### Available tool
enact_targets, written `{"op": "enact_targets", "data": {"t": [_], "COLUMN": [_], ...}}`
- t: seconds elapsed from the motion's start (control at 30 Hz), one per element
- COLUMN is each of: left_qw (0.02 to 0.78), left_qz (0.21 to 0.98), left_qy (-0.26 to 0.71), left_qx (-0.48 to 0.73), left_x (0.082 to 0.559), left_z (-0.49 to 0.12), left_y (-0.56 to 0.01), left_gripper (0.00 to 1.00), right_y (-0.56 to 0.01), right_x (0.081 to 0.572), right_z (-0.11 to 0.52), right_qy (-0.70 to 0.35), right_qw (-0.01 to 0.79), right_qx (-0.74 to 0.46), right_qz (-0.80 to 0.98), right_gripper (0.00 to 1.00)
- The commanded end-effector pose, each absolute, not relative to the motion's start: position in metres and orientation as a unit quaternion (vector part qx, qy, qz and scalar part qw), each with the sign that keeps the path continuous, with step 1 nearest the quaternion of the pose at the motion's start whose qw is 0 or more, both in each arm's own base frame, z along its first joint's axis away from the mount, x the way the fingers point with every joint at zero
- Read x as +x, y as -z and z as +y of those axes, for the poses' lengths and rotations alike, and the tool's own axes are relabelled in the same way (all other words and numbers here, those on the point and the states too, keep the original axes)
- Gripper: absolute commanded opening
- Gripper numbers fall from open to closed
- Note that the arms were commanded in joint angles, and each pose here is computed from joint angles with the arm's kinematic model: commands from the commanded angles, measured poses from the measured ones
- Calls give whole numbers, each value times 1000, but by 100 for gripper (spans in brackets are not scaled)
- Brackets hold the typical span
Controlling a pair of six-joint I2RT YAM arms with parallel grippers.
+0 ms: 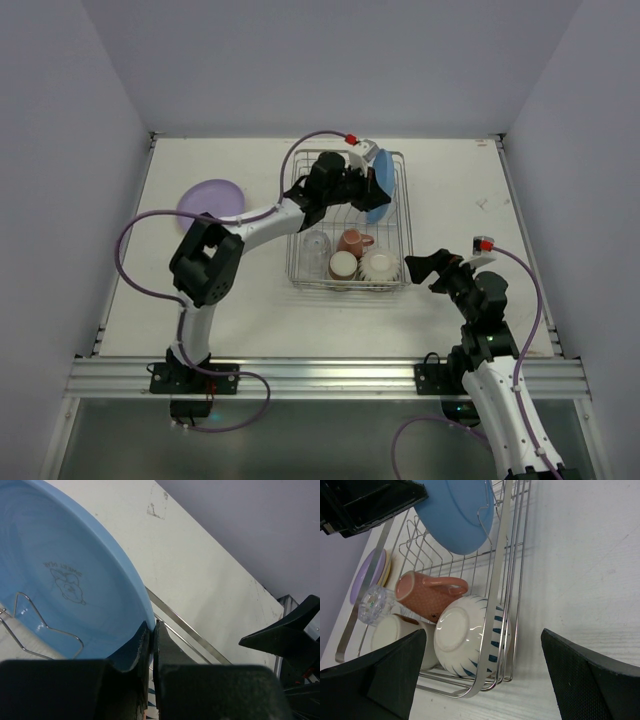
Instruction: Unload the mixed dishes from the dish rack
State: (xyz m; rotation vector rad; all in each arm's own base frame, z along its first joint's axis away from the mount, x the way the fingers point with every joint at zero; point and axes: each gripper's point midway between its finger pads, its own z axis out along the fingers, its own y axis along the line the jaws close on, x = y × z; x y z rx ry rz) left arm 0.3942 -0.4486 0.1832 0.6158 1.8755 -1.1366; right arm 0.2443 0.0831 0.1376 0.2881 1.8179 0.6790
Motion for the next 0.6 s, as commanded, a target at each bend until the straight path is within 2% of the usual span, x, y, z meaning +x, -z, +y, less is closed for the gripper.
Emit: {"op": "enact_targets", "data": {"t": [0.0, 0.57], "left_qw": [468, 476], "left_qz": [691, 602], "left_qy": [478, 582], "left_qx": [273, 270], "left_x": [382, 350], "left_z": [-445, -395], "left_y": [-263, -351], "left_gripper": [0, 0], "right_y": [-154, -154], "right_x": [246, 246], "right_z": [87, 88], "right_qy": [-298, -299], "right_qw": [572, 571], "right_qx": [101, 100], "right_qz": [758, 758], "right_gripper": [99, 99]}}
